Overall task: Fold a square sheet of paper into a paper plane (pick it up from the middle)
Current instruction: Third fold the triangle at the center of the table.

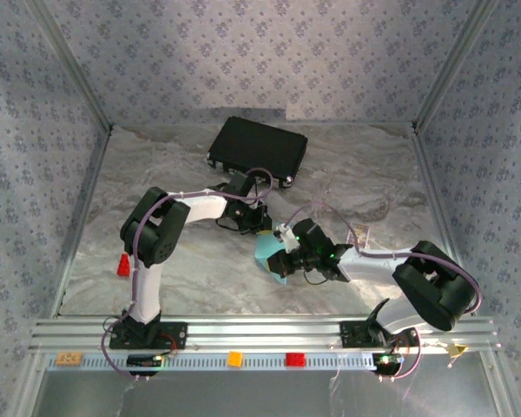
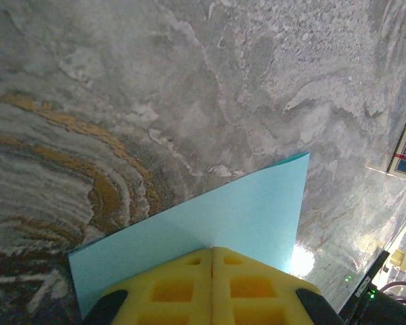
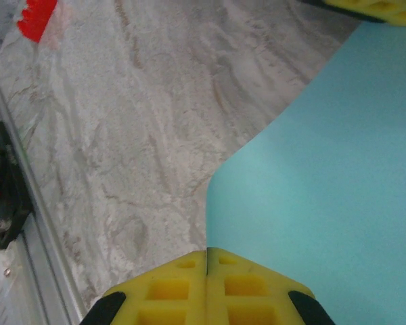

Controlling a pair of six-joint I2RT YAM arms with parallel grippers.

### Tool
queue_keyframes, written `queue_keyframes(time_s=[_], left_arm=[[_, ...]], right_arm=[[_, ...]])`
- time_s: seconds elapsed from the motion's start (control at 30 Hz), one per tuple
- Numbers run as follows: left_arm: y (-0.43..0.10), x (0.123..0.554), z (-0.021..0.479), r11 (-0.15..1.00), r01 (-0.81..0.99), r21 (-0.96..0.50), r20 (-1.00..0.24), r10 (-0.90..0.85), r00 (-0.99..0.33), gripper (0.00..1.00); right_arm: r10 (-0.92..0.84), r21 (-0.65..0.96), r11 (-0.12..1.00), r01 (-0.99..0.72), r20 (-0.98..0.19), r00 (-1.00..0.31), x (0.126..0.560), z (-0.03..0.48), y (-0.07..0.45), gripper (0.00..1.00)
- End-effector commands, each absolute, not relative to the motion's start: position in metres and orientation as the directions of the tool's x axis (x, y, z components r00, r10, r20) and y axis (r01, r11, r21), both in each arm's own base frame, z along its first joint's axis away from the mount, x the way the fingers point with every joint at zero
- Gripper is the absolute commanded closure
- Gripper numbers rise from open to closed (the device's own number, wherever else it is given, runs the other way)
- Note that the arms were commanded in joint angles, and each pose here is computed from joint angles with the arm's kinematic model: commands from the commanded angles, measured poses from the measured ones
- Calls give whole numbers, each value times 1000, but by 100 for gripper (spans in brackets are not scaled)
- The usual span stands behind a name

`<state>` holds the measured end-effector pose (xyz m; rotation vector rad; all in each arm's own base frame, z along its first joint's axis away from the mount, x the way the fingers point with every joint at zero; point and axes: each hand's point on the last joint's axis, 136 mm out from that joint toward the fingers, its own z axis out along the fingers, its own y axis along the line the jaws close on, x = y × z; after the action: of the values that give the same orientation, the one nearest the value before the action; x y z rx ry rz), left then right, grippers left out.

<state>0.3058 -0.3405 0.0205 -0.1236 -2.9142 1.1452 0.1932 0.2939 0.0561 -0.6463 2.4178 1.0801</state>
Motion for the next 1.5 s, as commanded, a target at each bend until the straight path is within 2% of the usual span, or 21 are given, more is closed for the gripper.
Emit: queue_keyframes(time_s=[0.0,0.5,1.47], left_arm=[[-330,294,-6,776,54,-628,24,89,-996,95],[-327,294,1,782,56,-621,7,78,-997,96],[-328,294,3,778,57,-625,4,76,-997,97]], right_arm=[[-220,541,675,-502,-502,-837,202,41,278,95],[-188,461,777,-429,-480,-857,222,31,258,95],[-189,443,799,-407,-458,-869,226,25,257,94]])
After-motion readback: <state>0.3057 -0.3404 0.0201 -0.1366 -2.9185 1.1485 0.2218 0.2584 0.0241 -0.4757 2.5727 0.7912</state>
